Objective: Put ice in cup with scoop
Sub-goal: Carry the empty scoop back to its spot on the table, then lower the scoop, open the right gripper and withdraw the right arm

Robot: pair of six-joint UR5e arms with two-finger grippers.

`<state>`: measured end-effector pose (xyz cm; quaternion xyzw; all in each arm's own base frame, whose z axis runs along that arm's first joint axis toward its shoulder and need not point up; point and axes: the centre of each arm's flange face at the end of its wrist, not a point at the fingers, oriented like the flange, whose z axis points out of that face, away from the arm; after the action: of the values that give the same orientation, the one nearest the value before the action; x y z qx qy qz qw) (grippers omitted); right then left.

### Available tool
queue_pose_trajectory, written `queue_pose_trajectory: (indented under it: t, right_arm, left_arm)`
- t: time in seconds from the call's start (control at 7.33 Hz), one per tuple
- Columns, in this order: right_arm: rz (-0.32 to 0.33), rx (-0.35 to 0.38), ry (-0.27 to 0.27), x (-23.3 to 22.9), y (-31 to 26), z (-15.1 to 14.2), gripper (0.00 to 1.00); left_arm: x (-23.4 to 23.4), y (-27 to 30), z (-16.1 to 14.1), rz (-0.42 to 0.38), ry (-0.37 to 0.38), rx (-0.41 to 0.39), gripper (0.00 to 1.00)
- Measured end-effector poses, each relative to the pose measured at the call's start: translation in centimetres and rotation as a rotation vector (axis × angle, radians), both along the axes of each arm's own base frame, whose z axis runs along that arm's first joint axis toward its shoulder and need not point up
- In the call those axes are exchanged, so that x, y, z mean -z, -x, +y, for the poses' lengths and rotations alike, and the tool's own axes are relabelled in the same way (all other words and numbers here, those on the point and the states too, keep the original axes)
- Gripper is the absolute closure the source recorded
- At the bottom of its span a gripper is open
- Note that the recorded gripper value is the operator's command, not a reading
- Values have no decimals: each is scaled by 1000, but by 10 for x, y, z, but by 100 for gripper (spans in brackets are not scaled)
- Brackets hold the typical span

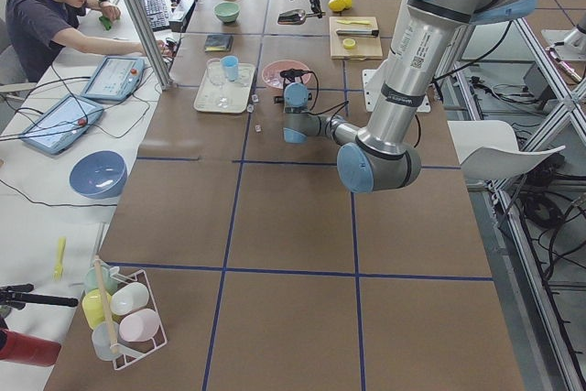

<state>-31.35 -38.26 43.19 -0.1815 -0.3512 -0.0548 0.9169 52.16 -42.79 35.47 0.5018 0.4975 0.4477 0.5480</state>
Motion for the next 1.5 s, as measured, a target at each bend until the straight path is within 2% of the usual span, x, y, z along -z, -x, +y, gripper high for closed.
queue_pose_trajectory:
  t: [0.68, 1.09, 1.23, 1.5]
  right_arm:
    - [-42, -73, 25, -34, 28, 19, 100]
    - [-37, -66, 27, -43, 29, 24, 100]
    - [-38, -60, 24, -44, 30, 24, 1]
    - [-42, -53, 20, -42, 33, 26, 0]
  left_arm:
    - [3, 2, 0, 5, -1, 2, 0]
    - [2, 1, 0, 4, -2, 1, 0]
    - [2, 1, 0, 3, -2, 1, 0]
    - [1, 1, 1, 2, -2, 1, 0]
